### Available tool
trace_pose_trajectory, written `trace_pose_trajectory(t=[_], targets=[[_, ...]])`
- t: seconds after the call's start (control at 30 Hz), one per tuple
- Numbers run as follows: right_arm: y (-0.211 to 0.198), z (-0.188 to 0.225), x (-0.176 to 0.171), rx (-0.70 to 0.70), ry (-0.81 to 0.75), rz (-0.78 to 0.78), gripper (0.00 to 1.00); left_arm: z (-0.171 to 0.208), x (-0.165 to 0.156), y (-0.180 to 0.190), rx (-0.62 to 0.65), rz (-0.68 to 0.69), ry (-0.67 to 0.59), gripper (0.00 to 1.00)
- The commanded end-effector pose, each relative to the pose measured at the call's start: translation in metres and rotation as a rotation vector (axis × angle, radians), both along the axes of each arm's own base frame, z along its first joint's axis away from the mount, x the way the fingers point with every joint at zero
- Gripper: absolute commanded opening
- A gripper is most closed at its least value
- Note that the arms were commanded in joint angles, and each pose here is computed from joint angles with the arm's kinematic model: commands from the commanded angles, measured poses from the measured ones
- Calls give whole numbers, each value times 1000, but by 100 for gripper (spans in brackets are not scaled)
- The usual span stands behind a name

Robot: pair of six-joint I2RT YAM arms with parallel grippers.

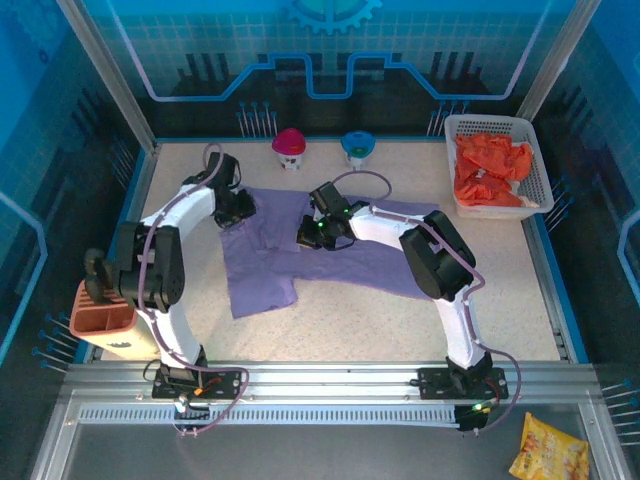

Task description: Fold and stack the t-shirts

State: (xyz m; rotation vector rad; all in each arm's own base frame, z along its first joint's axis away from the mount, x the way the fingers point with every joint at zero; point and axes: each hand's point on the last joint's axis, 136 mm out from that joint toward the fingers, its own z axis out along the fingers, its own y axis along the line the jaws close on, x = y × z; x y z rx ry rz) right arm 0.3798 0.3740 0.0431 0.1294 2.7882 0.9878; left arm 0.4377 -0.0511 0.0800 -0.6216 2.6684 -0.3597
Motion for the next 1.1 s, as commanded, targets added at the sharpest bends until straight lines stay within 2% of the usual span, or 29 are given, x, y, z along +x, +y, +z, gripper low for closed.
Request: trace_pose_trajectory(t=[0.0, 0.07, 0.23, 0.37, 0.53, 0.9, 1.07], targets=[[-3, -8, -2, 7, 31, -1, 6, -17, -12, 11, 108, -37, 100, 18], [-2, -7, -2, 9, 29, 1, 7, -20, -8, 14, 151, -41, 111, 19], [-2, -7, -2, 8, 31, 4, 6, -19, 5, 21, 240, -55, 109, 28], [-2, -9, -3, 11, 34, 1, 6, -20, 15, 19, 297, -91, 102, 29], [-2, -10, -3, 13, 39, 1, 6, -29, 18, 14, 294, -105, 112, 29], [-1, -12, -3, 14, 42, 3, 6, -45, 17, 4, 315, -140, 155, 22], [-2, -13, -3, 12, 44, 1, 6, -46, 18, 5, 321, -132, 156, 14]])
